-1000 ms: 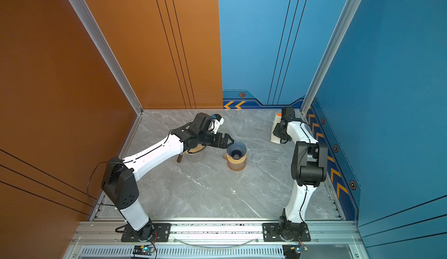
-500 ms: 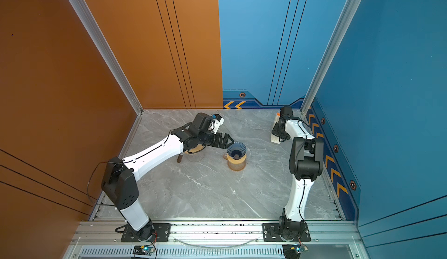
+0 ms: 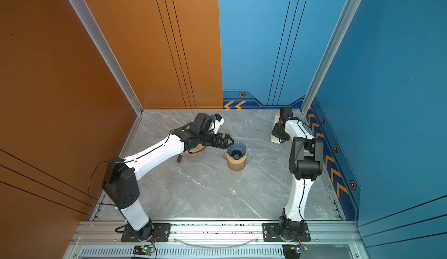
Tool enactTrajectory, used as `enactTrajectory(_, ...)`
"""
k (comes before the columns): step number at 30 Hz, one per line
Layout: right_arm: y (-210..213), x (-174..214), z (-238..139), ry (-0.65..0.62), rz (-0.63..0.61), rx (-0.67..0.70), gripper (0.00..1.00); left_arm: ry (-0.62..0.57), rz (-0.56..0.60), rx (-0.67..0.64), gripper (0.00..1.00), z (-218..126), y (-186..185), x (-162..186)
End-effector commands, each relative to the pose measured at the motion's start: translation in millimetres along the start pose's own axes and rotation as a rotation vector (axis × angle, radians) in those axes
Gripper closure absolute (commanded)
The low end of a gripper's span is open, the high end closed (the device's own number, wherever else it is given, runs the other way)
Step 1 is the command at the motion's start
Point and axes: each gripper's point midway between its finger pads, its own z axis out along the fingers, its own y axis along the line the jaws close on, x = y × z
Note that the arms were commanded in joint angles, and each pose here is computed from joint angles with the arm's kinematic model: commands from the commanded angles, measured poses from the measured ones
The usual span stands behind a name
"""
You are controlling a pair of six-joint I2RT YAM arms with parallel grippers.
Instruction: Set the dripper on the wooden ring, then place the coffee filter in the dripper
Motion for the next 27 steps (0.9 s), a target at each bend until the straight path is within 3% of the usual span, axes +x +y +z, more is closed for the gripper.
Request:
enactTrajectory(1,-3.4,-5.9,-26.5,-0.044,-0.014,0.022,0.85,0.020,0.003,0.024,0.02,1.6,-9.9,0.3)
enactTrajectory(27,-4.1,-8.8,8.8,-0.005,-0.026,0.047,0.85,0.026,0.002,0.024,0.02,3.8,-10.5,1.2)
